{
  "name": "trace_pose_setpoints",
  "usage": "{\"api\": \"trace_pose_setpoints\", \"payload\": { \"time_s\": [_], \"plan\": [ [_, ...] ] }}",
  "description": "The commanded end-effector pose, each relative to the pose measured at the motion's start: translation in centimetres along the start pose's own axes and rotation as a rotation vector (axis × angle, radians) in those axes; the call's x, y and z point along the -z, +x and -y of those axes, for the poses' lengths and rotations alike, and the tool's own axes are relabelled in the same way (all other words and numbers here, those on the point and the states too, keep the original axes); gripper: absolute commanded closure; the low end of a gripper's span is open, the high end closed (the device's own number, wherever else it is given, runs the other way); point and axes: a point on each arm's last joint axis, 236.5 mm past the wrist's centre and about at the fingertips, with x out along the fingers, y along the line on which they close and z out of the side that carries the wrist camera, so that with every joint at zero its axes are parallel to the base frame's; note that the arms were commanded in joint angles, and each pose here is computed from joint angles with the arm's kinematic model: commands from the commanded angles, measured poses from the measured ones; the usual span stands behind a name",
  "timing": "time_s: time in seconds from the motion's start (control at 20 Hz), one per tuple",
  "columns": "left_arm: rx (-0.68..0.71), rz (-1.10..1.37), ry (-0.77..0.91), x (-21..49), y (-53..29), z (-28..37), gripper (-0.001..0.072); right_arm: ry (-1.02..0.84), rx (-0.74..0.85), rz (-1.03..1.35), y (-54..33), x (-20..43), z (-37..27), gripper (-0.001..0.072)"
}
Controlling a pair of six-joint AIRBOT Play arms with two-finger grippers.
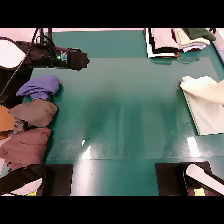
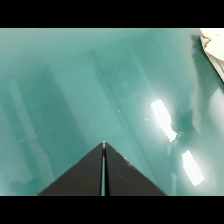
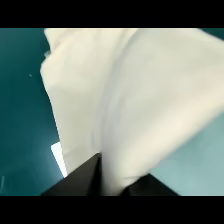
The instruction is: Fold the shirts.
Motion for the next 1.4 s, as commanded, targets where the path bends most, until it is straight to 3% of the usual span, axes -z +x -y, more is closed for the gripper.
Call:
{"api": "trace_pose_setpoints", "payload": {
  "time_s": [0.0,0.1,0.3,0.55,0.7,0.9,1.0,1.35],
  "plan": [
    [-0.001,-0.013,0.025,0.3,0.0,0.0,0.0683,0.028,0.152,-0.084,0.2,4.3,3.8,0.0214],
    [0.000,-0.015,0.025,0.3,0.0,0.0,0.0682,0.067,0.179,-0.078,-0.8,4.7,5.0,0.0106],
    [0.000,-0.014,0.024,0.3,0.0,0.0,0.0682,0.099,0.162,0.004,-3.3,4.0,4.8,0.0107],
    [0.001,0.016,0.024,-0.4,0.0,0.0,0.0682,0.043,-0.184,0.071,-3.7,2.7,-6.7,0.0117],
    [0.001,-0.039,0.023,0.9,0.0,0.0,0.0682,-0.182,-0.312,0.048,-3.6,4.7,-14.3,0.0123],
    [0.001,0.013,0.023,-0.3,0.0,0.1,0.0682,-0.426,-0.460,0.044,-4.7,8.4,-22.4,0.0455],
    [0.002,0.043,0.023,-1.0,0.0,0.1,0.0682,-0.537,-0.517,0.045,-5.4,10.3,-25.2,0.0691],
    [0.002,0.051,0.023,-1.2,0.0,0.1,0.0682,-0.617,-0.576,0.018,-6.3,12.9,-27.7,0.0692]
  ]
}}
